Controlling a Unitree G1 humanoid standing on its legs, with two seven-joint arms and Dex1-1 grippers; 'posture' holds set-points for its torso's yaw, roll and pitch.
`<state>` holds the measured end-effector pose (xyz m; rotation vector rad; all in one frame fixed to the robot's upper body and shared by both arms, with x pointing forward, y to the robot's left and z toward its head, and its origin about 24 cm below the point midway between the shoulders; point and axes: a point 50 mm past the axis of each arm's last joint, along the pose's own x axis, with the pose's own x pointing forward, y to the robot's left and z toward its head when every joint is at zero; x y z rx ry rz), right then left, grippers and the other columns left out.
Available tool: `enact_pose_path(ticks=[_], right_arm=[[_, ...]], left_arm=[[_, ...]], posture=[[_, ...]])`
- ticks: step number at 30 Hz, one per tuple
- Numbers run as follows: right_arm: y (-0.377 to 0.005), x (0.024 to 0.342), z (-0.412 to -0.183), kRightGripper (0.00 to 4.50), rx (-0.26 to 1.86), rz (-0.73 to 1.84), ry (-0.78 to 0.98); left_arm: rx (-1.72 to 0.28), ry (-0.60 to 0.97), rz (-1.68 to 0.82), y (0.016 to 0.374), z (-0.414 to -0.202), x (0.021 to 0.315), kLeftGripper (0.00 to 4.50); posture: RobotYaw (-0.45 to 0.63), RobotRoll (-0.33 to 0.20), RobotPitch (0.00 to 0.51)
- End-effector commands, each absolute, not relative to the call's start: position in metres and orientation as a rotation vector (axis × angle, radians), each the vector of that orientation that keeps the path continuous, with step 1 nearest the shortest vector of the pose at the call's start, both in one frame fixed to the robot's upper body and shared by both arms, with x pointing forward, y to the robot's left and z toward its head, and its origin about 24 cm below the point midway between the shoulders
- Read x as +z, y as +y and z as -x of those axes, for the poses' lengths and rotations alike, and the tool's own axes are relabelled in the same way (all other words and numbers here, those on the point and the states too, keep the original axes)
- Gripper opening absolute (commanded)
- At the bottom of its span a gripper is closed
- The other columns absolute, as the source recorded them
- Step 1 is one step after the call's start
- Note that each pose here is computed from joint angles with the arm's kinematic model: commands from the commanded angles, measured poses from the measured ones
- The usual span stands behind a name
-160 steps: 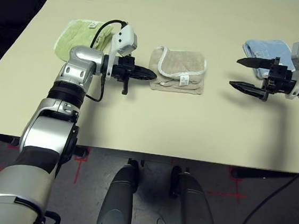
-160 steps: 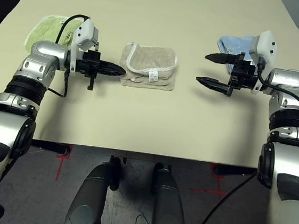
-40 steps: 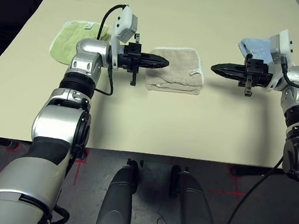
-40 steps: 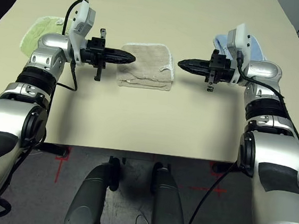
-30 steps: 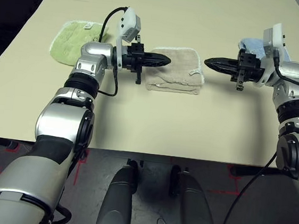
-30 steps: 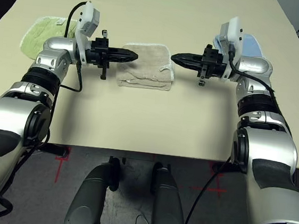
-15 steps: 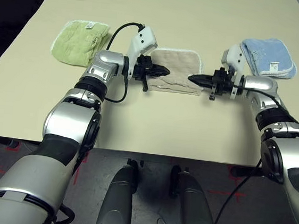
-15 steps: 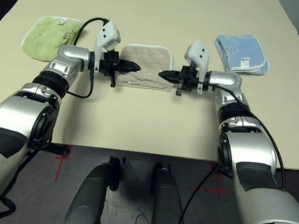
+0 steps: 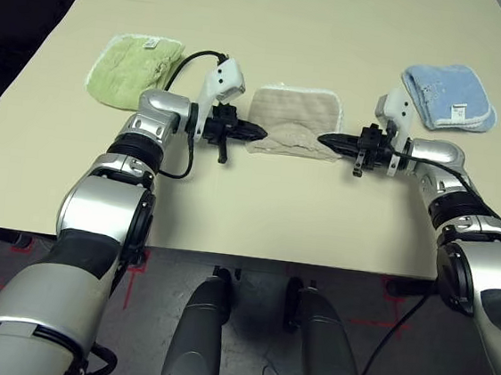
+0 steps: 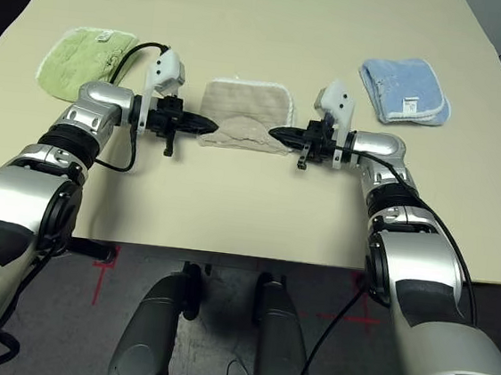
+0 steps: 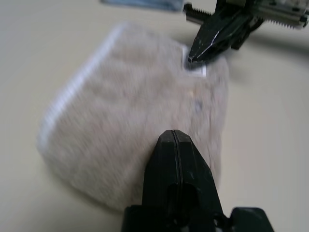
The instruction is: Fold the towel and set it aside.
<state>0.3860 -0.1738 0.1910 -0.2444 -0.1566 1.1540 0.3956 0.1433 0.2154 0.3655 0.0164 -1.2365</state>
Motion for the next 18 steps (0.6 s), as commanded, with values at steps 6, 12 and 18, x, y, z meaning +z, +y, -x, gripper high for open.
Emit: enact_pose_path(ticks=[6,12,18], right_arm=[[-0.154,0.202,-0.398,0.00,0.994,0.225,-0.208],[-0.138,0.179,-0.405,0.00,0.862,0.248,-0.106],[-0.134,0.175,-0.408,0.00,0.800,0.256,-0.099]], left_arm=[[-1.011,-0.080,-0.252,0.135,-0.409,0.237,0.02],[-0.871,0.006,-0.215,0.132,-0.414,0.211,0.02],[-0.878,-0.046,-0.189,0.123,-0.414,0.210,0.02]], posture=[[0.04,0.000,0.273],[0.04,0.000,0.275],[0.04,0.000,0.275]])
